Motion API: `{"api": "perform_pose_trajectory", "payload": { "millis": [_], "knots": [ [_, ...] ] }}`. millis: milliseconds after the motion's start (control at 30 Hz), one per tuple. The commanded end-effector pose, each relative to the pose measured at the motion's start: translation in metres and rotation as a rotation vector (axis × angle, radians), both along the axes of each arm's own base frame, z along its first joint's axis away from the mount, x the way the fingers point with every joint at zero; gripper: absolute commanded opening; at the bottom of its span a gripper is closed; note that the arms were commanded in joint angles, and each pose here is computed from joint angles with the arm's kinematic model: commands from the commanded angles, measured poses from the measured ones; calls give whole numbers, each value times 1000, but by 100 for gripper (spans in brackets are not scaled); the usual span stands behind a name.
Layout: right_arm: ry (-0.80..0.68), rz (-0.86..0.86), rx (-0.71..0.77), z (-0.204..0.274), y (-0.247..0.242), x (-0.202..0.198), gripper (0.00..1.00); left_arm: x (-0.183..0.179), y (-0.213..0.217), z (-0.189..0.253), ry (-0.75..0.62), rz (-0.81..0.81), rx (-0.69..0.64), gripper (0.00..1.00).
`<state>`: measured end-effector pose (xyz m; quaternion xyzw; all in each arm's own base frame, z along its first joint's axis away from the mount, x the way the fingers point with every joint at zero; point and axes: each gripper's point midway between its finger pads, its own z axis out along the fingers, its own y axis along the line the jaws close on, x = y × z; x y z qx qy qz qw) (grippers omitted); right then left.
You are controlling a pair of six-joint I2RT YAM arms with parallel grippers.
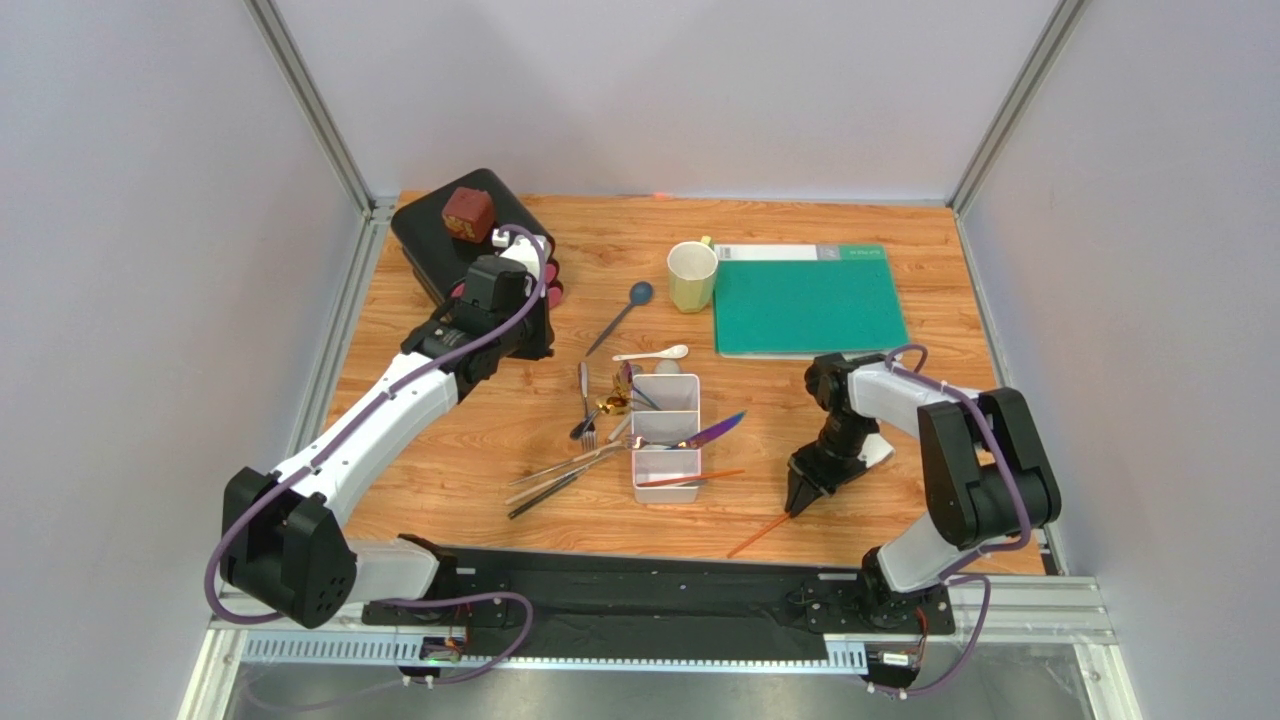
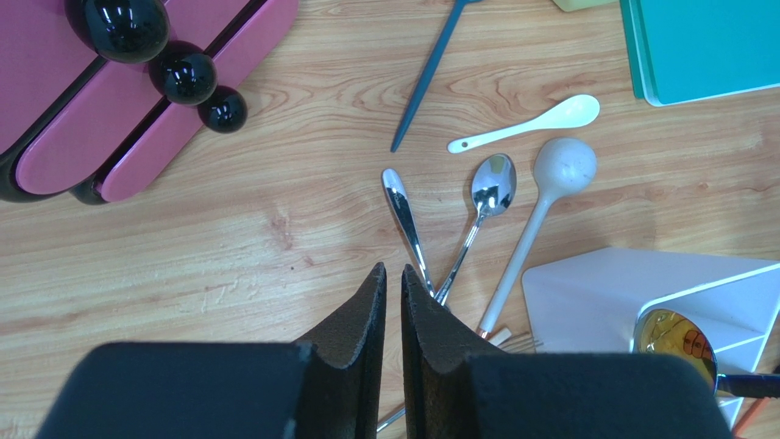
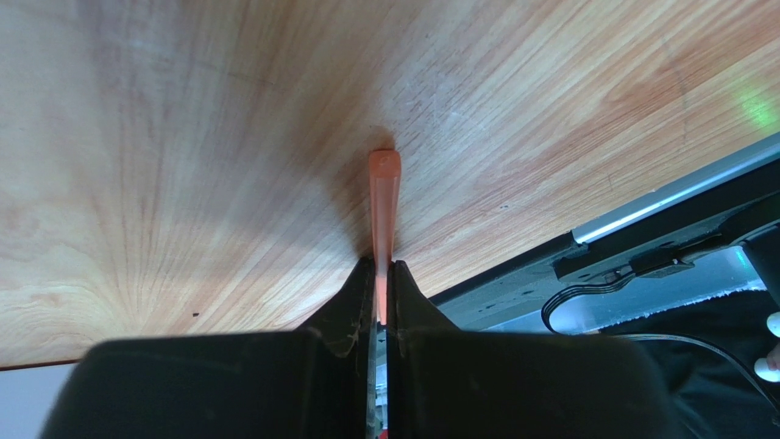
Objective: Sort the eating utensils into containers
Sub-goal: Pick up the chopstick from the center of the board.
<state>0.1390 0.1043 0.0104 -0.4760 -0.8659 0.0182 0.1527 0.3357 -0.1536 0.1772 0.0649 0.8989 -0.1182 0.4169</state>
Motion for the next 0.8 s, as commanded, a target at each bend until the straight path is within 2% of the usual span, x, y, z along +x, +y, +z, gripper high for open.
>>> {"api": "perform_pose_trajectory", "payload": {
  "millis": [0,200,233,333,600,767],
  "knots": [
    [-87,10,-86,-16,-11,19,0,1,2,11,-39,-4,-8,16],
    [-164,88,-207,12,-34,34,0,1,1,11,-41,-11,-11,16],
    [-232,103,-224,26,-37,48,0,1,1,10,-38,-8,-10,16],
    [-295,121,-249,51,-43,55,0,2,0,10,-40,-12,-9,16],
    [-531,232,-239,138,-44,78,0,6,-4,6,-28,-24,-14,16],
    [-632,274,-204,184,-33,79,0,7,-7,4,-23,-33,-16,16]
  ]
}}
